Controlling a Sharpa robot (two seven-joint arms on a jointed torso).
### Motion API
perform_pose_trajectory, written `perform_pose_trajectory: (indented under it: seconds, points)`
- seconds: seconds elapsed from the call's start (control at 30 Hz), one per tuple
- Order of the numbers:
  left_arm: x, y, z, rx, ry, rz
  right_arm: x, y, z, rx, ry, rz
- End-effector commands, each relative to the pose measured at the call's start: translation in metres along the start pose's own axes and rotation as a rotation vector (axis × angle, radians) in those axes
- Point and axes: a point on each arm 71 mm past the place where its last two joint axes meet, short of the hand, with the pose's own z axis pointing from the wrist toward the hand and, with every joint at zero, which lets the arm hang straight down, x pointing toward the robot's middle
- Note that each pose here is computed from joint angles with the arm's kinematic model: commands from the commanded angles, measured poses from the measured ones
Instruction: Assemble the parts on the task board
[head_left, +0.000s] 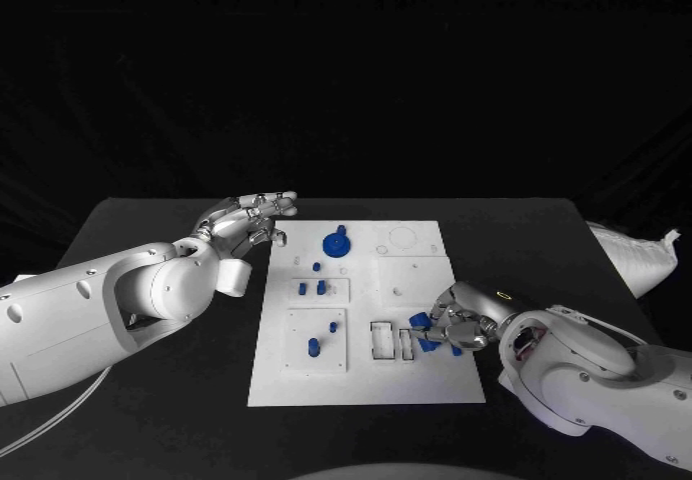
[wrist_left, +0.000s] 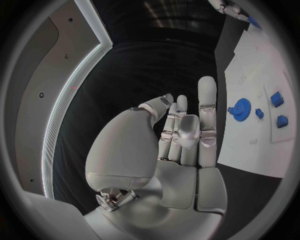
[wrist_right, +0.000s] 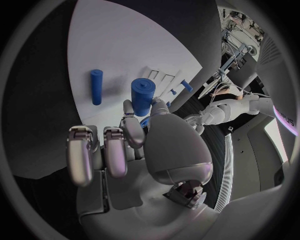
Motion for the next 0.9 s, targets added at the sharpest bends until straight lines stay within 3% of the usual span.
perform_pose_trajectory:
  seconds: [0.03,0.37,0.67,0.9]
  points:
    - [0.0028,-0.0002,-0.0001,0.000,0.032,-0.003,-0.006,0.004,-0.002,-0.012,-0.048,0.088]
    - [0.0032,0.0005,-0.0003,-0.005,0.038,-0.004,-0.009,0.009,0.001,-0.001,0.011,0.134]
    - [0.0051,0.0011,0.0003,-0.007,0.044,-0.005,0.006,0.023,0.010,0.006,0.127,0.150]
    - [0.0058,0.0009,-0.0003,-0.006,0.044,-0.005,0.014,0.030,0.016,0.004,0.168,0.144]
